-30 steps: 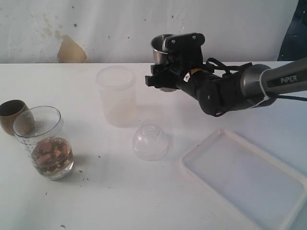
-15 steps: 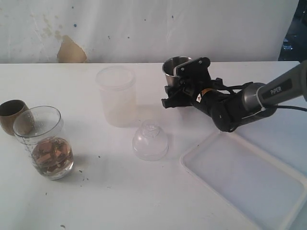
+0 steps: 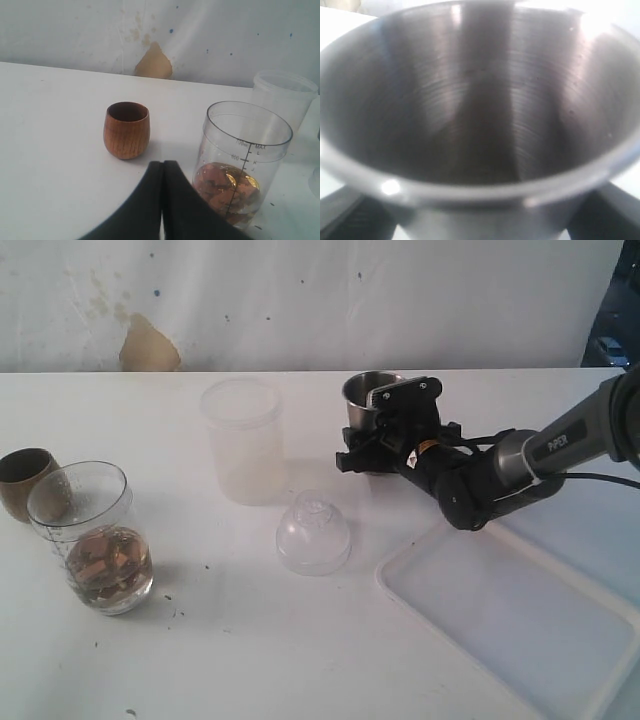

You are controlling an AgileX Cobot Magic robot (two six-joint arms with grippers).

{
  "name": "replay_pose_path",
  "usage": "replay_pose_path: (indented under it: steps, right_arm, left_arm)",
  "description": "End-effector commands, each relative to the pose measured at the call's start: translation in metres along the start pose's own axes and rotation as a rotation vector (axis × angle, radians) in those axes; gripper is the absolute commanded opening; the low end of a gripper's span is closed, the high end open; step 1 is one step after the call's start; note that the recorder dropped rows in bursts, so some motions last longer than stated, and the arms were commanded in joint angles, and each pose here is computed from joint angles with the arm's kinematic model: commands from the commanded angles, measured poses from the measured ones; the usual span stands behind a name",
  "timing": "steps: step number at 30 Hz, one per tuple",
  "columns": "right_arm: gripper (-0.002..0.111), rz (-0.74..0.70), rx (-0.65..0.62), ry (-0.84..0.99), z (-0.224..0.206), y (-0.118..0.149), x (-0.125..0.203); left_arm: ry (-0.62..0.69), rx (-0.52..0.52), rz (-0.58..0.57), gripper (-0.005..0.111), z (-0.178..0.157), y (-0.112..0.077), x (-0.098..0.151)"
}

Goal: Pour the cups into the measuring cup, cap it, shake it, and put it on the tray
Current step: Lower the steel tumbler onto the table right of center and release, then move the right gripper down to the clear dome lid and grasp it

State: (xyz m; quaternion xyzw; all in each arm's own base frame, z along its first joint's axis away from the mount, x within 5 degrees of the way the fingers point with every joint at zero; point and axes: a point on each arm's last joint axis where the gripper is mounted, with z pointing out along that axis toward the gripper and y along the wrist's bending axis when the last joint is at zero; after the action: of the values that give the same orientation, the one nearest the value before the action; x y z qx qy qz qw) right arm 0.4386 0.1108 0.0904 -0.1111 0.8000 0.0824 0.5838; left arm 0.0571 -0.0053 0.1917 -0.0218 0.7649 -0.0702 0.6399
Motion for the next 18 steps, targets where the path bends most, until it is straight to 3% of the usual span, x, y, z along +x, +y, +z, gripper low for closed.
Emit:
replay_pose_path:
  steps: [1,4,6,18]
  right_arm:
    - [0.041,0.023,0.008,0.070,0.000,-0.003,0.006]
    - [0.071,0.027,0.012,0.096,-0.002,-0.003,0.004]
    - [0.081,0.027,0.013,0.111,-0.003,-0.003,0.001]
    - [0.084,0.028,0.038,0.374,-0.054,-0.004,-0.050]
  left_arm:
    - [0.000,0.002,0.009,0.000,0.000,0.000,0.001]
    - [0.000,0.002,0.009,0.000,0.000,0.000,0.001]
    - [0.000,0.002,0.009,0.000,0.000,0.000,0.001]
    - [0.000,0.002,0.009,0.000,0.000,0.000,0.001]
